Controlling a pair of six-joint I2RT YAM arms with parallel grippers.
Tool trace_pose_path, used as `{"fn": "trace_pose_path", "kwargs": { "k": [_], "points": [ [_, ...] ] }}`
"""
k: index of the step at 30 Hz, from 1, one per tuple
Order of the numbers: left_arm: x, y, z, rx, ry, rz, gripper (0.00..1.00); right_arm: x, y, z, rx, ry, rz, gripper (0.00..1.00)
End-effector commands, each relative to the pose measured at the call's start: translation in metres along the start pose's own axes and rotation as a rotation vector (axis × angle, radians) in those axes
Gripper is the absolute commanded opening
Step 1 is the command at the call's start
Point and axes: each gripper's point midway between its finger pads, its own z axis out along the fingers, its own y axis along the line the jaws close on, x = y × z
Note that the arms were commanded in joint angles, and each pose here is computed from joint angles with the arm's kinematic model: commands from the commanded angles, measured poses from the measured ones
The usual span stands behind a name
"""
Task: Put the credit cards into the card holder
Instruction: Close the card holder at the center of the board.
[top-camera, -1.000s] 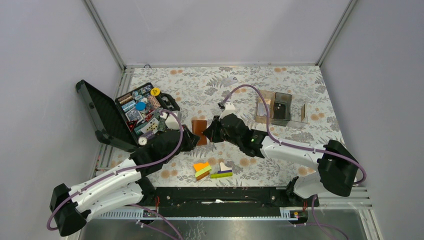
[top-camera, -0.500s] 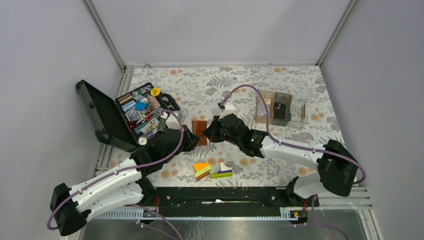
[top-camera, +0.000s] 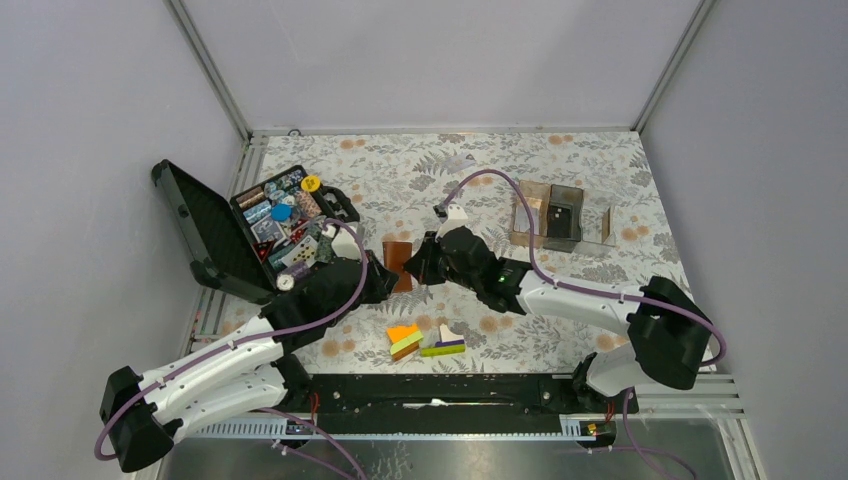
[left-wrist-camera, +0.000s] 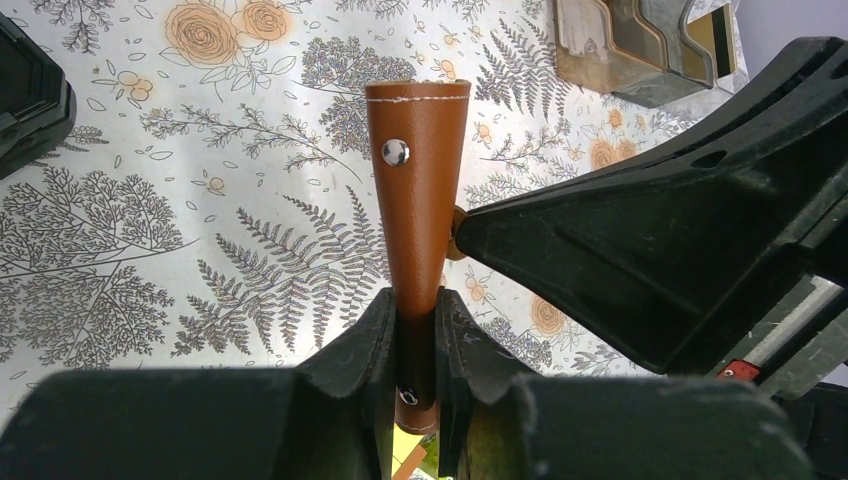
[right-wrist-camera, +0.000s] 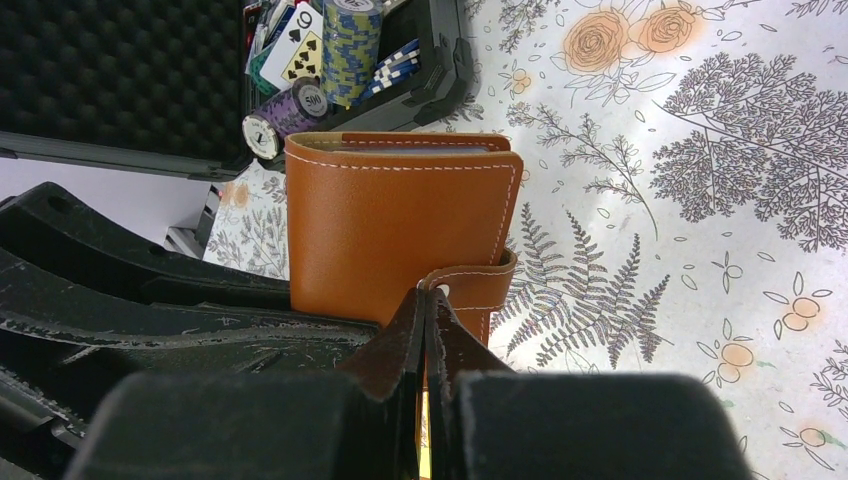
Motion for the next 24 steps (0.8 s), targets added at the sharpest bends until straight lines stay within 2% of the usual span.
{"fn": "trace_pose_path", "kwargs": {
  "k": [1,11,24],
  "points": [
    [-0.030,-0.053,-0.009,0.222,-0.082,-0.038,0.00,-0.010,0.036,0.003,-0.127,-0.006,0.023,0.00],
    [-0.026,-0.067,-0.016,0.321,-0.070,0.014,0.00,-0.006,0.043,0.003,-0.158,0.033,0.000,0.00],
    [-0.018,-0.092,-0.022,0.469,-0.033,0.004,0.00,-0.007,0.053,0.006,-0.211,0.031,0.008,0.00]
  ]
}}
